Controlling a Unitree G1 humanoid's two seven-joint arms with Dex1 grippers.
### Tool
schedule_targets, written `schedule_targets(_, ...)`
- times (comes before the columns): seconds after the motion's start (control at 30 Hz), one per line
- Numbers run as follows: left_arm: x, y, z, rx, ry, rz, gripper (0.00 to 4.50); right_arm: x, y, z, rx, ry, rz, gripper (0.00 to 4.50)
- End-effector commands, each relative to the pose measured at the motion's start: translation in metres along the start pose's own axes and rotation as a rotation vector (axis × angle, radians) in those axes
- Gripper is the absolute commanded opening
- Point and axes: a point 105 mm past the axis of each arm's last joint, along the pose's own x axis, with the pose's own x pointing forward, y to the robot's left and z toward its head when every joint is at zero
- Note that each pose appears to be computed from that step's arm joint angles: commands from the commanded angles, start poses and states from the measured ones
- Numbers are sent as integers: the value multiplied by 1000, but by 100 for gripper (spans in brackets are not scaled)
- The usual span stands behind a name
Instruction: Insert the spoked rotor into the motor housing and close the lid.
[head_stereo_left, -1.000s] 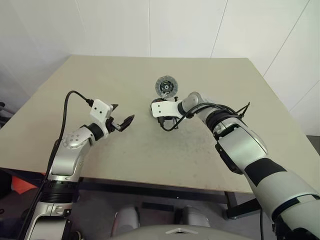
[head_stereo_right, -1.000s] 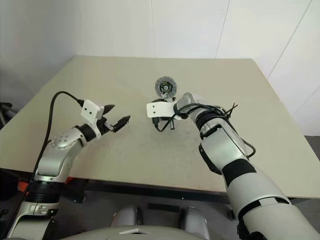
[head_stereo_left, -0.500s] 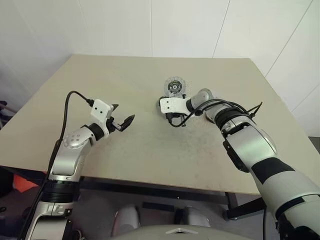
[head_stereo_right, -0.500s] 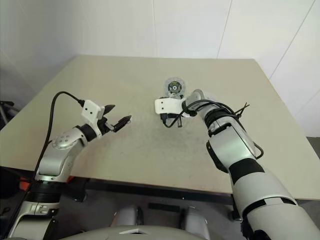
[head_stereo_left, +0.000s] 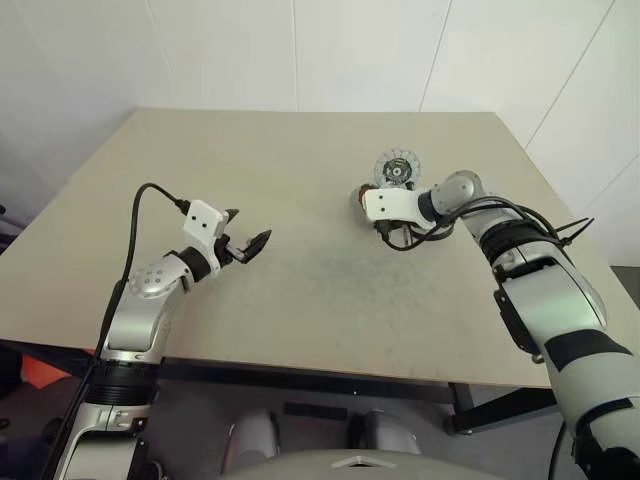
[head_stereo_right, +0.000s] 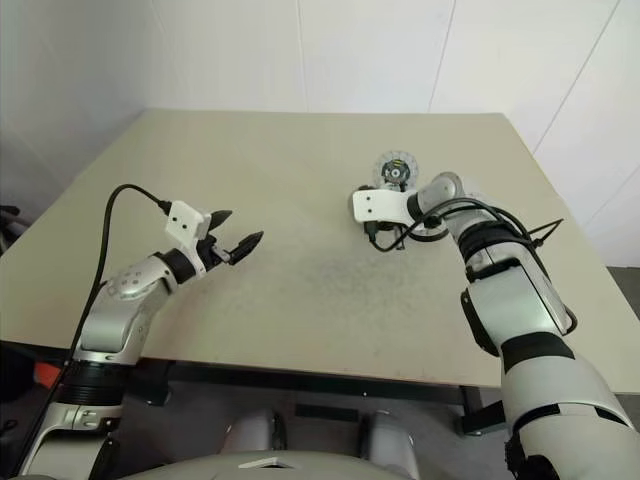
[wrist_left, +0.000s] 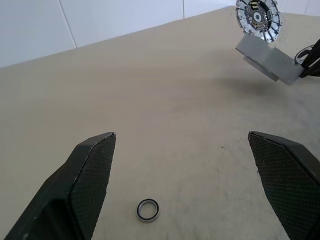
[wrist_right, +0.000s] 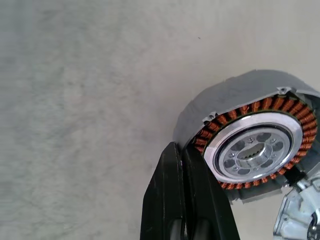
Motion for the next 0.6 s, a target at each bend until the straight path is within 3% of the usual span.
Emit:
schedule_targets(0.03,1,3,10,21,-37,6,450,-15,-9,34,-80,-115,-55,4)
schedule_targets(0.4,3,1,9,19,-37,-5,450,-23,34,60,-89,-158,-6,4)
schedule_targets(0.6,3,1,9,20,-38,-7,450,-16,42,52,-68,-122,8,4)
